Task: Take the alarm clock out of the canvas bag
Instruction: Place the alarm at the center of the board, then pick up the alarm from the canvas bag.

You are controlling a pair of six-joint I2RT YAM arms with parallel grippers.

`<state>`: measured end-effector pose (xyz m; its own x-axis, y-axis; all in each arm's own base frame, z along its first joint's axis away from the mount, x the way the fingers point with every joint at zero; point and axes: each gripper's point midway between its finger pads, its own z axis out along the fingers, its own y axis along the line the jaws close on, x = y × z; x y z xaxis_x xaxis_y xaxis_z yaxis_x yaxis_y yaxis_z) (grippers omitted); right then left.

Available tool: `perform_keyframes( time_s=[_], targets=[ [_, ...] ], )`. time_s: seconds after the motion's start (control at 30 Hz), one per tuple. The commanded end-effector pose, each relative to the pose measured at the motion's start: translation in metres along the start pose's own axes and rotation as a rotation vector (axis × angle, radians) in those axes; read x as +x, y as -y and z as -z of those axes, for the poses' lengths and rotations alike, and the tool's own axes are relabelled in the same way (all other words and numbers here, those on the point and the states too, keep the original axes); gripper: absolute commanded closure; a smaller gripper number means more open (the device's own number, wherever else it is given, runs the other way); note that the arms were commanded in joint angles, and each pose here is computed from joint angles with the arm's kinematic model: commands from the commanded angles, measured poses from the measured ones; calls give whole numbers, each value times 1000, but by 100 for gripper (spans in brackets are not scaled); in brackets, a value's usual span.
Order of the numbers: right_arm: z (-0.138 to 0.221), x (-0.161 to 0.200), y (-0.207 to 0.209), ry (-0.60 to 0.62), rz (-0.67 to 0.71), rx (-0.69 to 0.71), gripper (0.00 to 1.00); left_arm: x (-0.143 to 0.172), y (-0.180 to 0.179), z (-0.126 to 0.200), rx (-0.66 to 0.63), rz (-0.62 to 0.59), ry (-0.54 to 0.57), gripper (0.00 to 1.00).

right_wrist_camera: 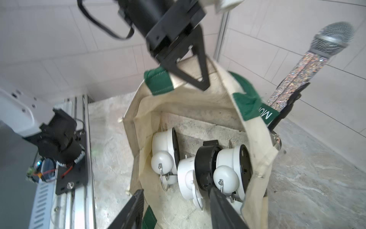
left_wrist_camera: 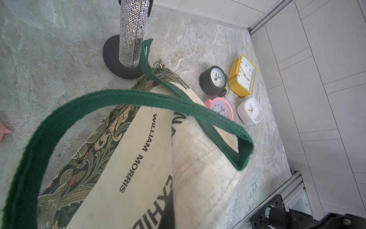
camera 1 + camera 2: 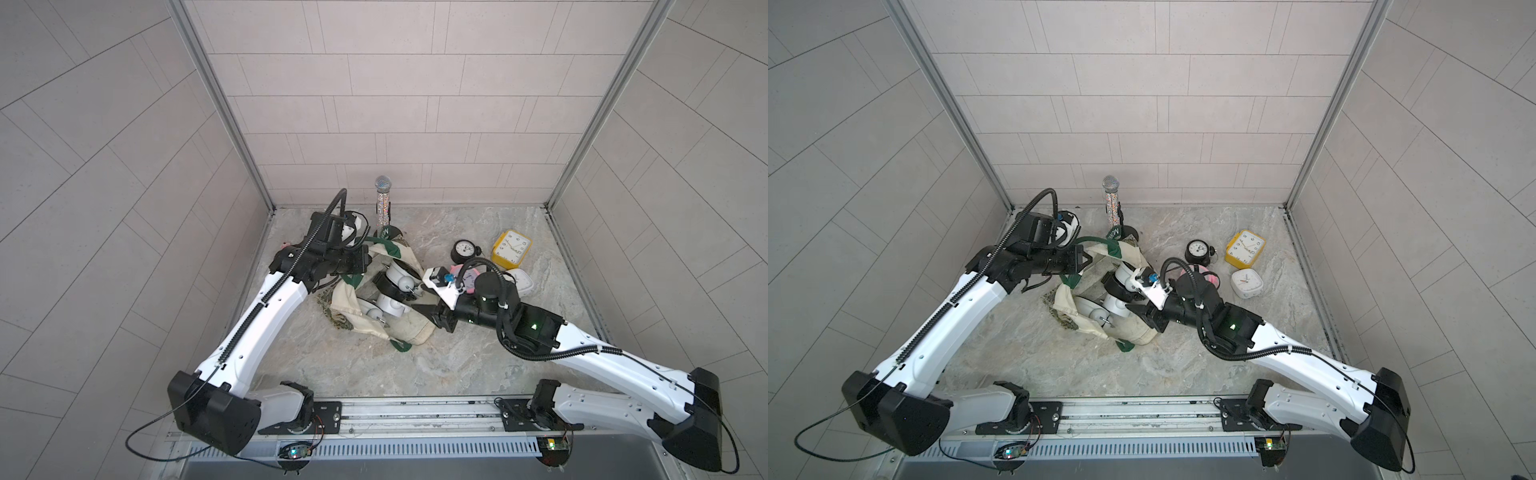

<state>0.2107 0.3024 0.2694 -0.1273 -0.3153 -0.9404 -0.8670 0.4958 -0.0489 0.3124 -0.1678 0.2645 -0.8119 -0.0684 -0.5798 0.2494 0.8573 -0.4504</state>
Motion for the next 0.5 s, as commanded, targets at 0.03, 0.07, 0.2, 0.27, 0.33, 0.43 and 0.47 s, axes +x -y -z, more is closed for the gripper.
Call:
perform_keyframes(
  time_s=[0.03, 0.07, 0.2, 0.27, 0.33, 0.43, 0.47],
  targets=[
    [-15, 15, 7, -46, 129, 81, 49, -17, 9, 25, 13, -27, 84, 100],
    [-19, 19, 8, -58, 143, 98, 49, -18, 9, 25, 15, -28, 86, 100],
    [-29, 34, 5, -84, 239, 147, 50, -17, 10, 24, 21, -27, 81, 100],
    [-36, 42, 0, -97, 287, 139, 49, -17, 10, 24, 21, -28, 79, 100],
    [-44, 52, -3, -125, 335, 135, 49, -17, 10, 25, 21, -31, 80, 100],
    [-55, 65, -1, -166, 392, 168, 49, -17, 10, 26, 21, -35, 81, 100],
    [-58, 67, 1, -171, 401, 176, 48, -16, 9, 25, 19, -34, 79, 100]
  ],
)
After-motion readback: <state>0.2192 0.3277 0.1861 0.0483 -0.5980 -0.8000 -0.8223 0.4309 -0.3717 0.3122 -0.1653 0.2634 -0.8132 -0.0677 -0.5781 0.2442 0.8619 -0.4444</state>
